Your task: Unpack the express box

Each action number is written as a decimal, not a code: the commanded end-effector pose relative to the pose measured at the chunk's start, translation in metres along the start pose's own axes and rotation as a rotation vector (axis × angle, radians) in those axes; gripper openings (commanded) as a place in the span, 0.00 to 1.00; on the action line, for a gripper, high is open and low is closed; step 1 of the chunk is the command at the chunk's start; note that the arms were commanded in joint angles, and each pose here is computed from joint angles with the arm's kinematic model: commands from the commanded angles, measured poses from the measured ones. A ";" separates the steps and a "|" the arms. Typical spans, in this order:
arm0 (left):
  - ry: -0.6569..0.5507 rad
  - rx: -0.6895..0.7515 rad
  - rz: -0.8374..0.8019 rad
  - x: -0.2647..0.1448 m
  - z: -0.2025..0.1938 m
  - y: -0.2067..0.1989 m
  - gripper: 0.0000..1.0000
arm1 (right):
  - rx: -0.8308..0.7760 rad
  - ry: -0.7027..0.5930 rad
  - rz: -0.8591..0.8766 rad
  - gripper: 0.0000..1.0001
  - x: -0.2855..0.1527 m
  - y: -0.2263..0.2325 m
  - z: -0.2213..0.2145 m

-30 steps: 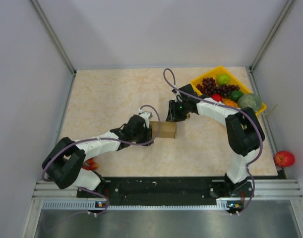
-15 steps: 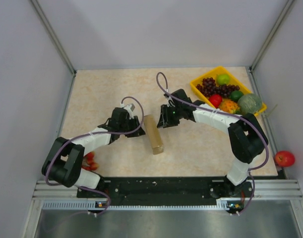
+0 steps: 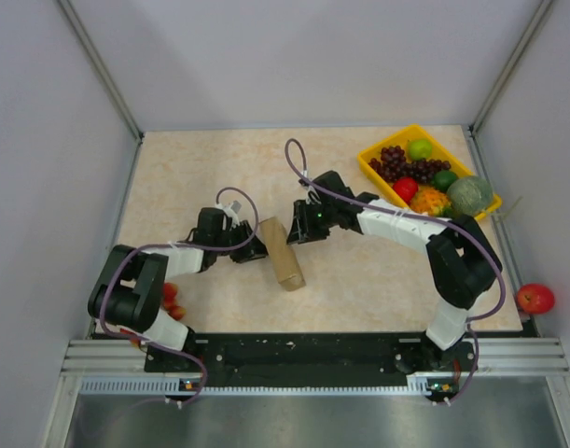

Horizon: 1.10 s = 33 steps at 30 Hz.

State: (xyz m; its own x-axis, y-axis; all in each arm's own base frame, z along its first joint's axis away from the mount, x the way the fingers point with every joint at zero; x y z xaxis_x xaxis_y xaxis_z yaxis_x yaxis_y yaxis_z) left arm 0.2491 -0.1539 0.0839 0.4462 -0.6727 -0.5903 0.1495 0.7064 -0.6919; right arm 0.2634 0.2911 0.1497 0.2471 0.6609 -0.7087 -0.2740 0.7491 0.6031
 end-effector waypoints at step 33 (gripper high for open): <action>-0.175 -0.170 0.103 -0.072 0.005 0.003 0.38 | -0.313 -0.033 0.046 0.48 0.001 0.079 -0.017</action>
State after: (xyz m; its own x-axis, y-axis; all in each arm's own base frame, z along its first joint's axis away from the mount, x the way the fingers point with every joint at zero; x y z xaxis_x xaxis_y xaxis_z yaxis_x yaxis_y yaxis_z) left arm 0.2149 -0.0820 0.1165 0.6169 -0.3416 -0.7091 -0.2122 0.7954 -0.5678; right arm 0.2346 0.3320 0.1667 0.2561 0.6419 -0.7228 -0.4748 0.7348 0.4843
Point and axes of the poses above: each gripper's point midway between its finger pads, its own x axis out along the fingers, its own y axis along the line the jaws close on, z = x × y, the point moved 7 cm from there along -x, back along the fingers, and after that the axes turned 5 degrees about x, right-handed, at the moved point
